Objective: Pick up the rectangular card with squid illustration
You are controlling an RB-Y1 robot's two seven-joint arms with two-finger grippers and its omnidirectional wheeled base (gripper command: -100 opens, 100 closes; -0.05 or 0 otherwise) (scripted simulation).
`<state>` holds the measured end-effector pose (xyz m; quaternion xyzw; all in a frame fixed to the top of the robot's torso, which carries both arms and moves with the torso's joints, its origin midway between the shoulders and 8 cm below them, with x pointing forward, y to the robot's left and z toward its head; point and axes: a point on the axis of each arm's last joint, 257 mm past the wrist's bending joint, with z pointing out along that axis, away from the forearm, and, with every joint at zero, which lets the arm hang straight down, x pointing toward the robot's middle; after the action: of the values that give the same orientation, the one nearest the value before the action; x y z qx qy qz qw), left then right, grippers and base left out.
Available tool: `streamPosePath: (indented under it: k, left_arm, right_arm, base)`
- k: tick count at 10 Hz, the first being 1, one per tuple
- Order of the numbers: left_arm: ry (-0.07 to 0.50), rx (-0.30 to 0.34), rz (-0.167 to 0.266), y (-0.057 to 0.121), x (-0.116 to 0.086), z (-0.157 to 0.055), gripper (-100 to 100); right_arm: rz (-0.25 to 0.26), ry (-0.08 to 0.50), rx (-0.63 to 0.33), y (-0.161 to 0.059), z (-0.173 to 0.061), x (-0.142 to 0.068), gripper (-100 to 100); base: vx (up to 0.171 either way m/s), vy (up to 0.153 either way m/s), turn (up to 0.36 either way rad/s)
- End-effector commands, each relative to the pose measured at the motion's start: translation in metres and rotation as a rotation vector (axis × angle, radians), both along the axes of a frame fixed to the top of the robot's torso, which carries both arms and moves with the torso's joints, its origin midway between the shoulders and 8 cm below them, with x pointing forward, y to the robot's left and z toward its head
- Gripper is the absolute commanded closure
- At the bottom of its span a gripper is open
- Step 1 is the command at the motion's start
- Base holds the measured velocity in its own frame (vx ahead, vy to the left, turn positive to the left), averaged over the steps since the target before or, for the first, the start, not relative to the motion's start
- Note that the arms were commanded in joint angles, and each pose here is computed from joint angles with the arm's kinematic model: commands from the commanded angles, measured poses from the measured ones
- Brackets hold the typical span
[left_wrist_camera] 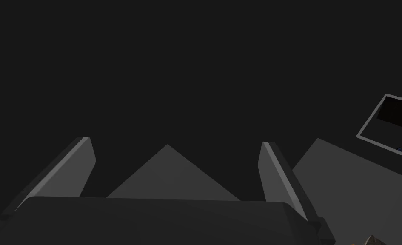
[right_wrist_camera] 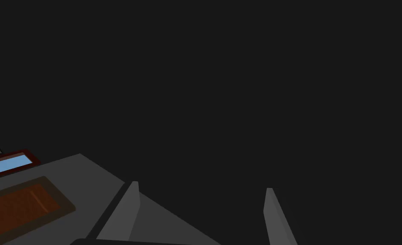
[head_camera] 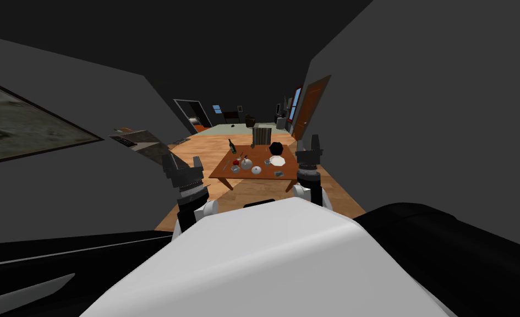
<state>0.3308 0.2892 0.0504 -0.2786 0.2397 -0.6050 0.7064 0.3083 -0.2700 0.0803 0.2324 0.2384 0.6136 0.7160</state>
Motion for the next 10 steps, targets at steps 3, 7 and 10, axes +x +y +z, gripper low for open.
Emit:
streamPosePath:
  k: [3,7,10]
  left_arm:
    - [0.0,0.0,0.0,0.0,0.0,0.0,0]
    - [0.0,0.0,0.0,0.0,0.0,0.0,0]
    - [0.0,0.0,0.0,0.0,0.0,0.0,0]
  right_arm:
    - [0.019,0.071,-0.112,0.02,-0.02,0.019,-100]
    - [0.012,0.168,-0.241,0.04,-0.053,0.044,-100]
    - [-0.003,0.242,-0.345,0.055,-0.083,0.063,-100]
  base:
    - [-0.018,0.002,0.014]
    - [-0.038,0.01,0.018]
    - [-0.054,0.01,0.033]
